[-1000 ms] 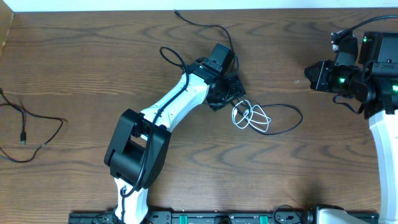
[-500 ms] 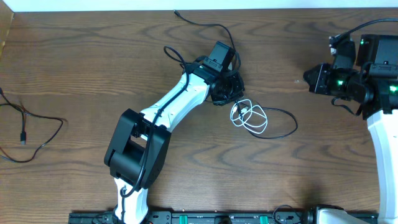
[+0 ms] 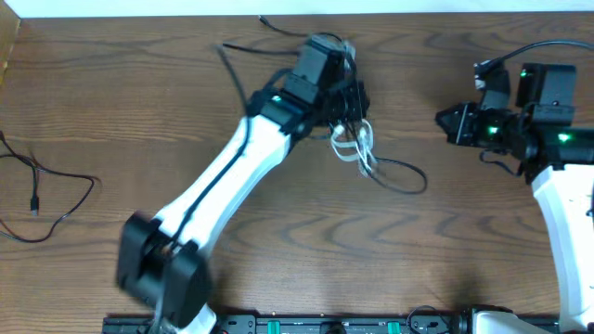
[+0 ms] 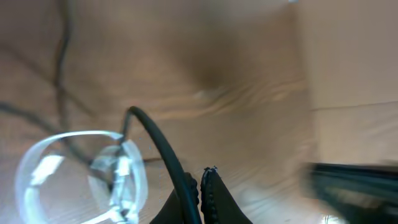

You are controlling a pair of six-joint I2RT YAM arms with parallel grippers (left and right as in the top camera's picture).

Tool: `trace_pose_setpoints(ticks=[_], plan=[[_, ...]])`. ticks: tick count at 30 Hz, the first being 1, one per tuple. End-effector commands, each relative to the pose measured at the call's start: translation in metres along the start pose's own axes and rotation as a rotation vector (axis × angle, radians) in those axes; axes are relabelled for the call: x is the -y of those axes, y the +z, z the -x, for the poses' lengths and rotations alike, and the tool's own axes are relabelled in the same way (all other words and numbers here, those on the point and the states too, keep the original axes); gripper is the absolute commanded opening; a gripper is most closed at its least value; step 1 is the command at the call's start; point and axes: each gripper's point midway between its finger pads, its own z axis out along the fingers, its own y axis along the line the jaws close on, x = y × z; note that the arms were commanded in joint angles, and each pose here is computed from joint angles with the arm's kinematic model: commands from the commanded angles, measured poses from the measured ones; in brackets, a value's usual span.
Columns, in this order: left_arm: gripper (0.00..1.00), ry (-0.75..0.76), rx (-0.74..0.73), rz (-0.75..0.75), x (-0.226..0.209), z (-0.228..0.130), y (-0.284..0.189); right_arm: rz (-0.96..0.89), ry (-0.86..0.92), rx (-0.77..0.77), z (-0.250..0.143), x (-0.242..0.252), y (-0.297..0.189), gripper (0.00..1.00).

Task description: Untangle cables

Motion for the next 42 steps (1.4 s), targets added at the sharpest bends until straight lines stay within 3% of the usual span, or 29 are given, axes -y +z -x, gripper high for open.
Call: trace_pose_setpoints(ticks=[1,15,22,25,35,42], plan=[[0.08,0.073,0.113,-0.066,0.034,0.024,-0.042,0.067,0.011,-0.032,-0.012,-0.016,0.013,0.07],[0.08,0.106,0.186,-0.126,0.058,0.034,-0.073,0.153,0.031,-0.031,-0.01,-0.057,0.038,0.1],[0.08,0.086,0.222,-0.161,0.068,0.04,-0.083,0.327,0.053,-0.128,-0.019,-0.077,0.067,0.33],[0.08,0.089,0.235,-0.173,0.072,0.042,-0.089,0.389,0.057,-0.148,-0.019,-0.083,0.075,0.36],[0.08,0.097,0.267,-0.199,0.081,0.047,-0.1,0.501,0.051,-0.154,-0.015,-0.102,0.087,0.38],[0.07,0.08,0.324,-0.134,0.069,0.057,-0.101,0.522,0.062,-0.148,-0.012,-0.11,0.087,0.35]])
